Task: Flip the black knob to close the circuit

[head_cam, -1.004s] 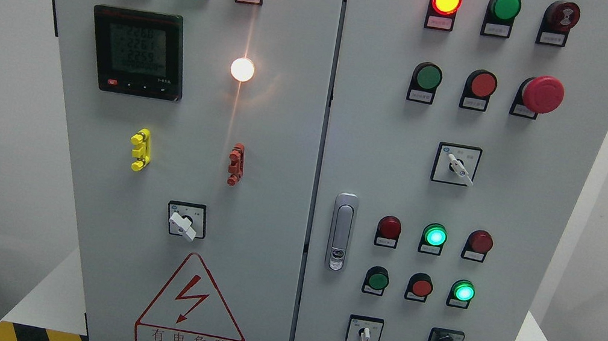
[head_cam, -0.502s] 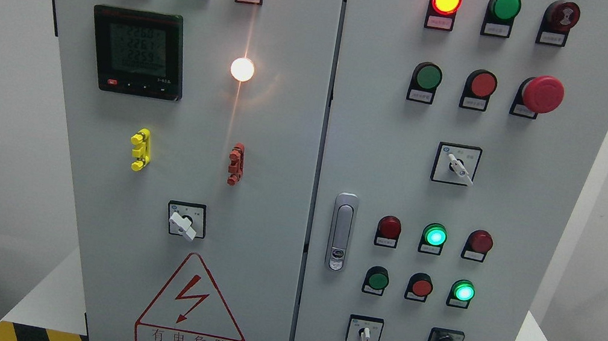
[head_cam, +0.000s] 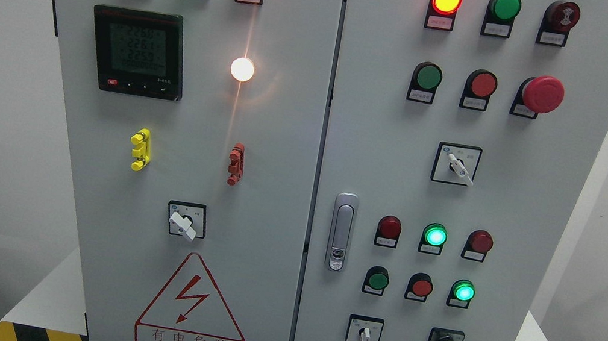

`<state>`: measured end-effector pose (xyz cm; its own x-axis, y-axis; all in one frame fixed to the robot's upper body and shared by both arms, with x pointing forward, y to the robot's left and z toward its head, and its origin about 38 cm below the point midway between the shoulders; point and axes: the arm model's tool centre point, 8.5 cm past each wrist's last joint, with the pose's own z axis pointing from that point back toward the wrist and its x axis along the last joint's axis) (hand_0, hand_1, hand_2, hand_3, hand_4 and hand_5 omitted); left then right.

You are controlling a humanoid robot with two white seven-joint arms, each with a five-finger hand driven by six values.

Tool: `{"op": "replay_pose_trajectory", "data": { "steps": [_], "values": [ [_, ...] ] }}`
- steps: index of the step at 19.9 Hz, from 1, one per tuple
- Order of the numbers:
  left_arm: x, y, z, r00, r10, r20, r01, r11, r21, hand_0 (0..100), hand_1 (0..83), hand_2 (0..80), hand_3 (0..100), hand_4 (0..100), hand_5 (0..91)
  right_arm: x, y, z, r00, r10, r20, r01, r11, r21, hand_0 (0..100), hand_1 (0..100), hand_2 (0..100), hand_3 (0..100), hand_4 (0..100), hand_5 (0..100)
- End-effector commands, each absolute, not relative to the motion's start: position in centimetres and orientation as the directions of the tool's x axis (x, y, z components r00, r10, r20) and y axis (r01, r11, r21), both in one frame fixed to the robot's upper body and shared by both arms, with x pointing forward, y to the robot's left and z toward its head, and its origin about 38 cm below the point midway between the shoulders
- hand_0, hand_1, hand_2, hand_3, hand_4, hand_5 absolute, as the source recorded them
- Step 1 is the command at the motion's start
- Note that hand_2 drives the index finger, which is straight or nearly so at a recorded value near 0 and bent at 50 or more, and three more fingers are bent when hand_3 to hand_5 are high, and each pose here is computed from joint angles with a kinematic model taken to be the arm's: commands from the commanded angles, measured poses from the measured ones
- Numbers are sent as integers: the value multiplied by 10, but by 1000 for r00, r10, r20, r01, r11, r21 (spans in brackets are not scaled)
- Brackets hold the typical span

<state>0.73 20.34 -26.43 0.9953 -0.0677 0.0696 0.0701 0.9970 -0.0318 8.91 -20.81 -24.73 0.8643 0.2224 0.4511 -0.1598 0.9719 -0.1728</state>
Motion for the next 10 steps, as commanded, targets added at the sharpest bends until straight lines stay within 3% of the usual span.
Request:
{"op": "replay_pose_trajectory", "data": {
  "steps": [1, 10],
  "values": [
    [1, 202, -265, 995, -65, 72, 68, 997, -35, 120, 556, 0, 0, 0, 0, 160, -193, -219, 697, 387, 605, -267, 922, -282, 0, 92, 813, 894, 787, 804],
    [1, 202, -265, 995, -65, 72, 68, 997, -35, 120, 556, 0, 0, 0, 0, 234, -194, -158, 454, 528, 717, -271, 849, -454, 0, 67, 884, 993, 846, 904]
  ]
}}
